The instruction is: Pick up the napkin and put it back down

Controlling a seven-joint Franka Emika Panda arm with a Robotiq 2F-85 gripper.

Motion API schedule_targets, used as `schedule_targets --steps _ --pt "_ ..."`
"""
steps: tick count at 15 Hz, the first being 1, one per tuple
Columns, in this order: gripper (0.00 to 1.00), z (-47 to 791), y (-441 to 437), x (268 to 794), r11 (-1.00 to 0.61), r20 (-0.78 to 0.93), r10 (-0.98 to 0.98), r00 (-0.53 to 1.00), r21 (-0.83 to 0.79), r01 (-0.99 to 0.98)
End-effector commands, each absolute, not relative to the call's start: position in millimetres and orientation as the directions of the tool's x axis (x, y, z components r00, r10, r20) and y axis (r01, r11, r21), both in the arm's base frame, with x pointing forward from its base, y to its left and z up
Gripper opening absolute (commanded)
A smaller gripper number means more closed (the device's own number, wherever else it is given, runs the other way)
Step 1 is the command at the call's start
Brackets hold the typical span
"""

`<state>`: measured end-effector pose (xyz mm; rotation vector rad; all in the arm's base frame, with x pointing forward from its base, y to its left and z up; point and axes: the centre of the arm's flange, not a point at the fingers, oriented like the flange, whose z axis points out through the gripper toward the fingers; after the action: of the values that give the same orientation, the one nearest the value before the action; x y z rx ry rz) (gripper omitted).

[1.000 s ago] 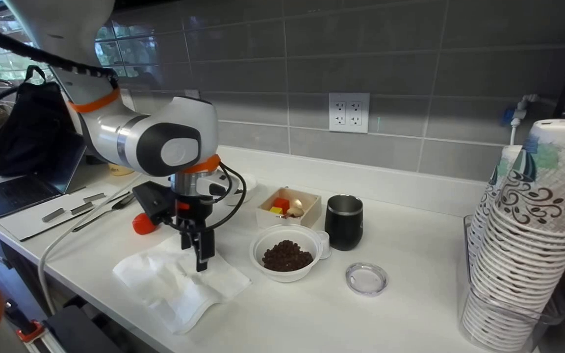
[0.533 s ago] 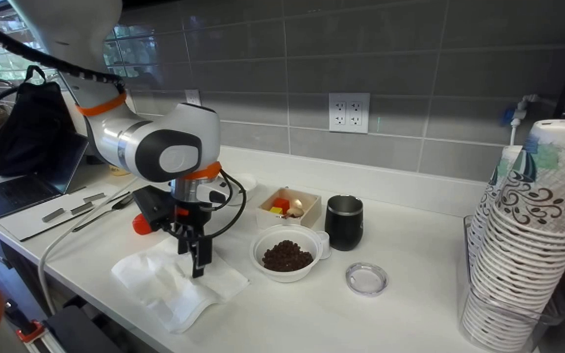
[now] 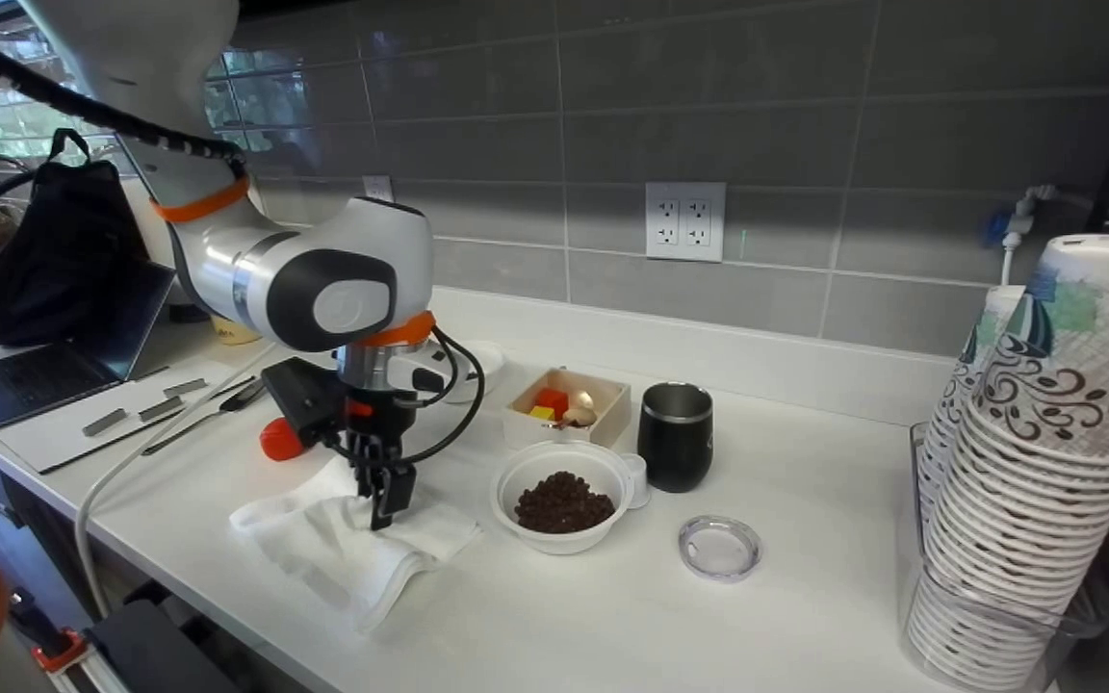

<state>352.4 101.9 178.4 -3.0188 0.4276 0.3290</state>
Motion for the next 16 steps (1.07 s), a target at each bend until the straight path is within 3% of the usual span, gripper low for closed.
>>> schedule_targets --steps 1,3,10,16 --pt "0.12 193 93 297 -0.959 -0.186 -0.263 0.947 -0.059 -0.278" --pt "0.00 208 99 297 -0.962 -0.176 -0.253 0.951 -0.055 -0.267" --pt "0.01 270 141 291 -0.974 -0.244 -0.225 0.943 0.034 -0.224" --pt "0.01 320 153 244 -0.896 -0.360 -0.422 0.832 0.304 -0.323"
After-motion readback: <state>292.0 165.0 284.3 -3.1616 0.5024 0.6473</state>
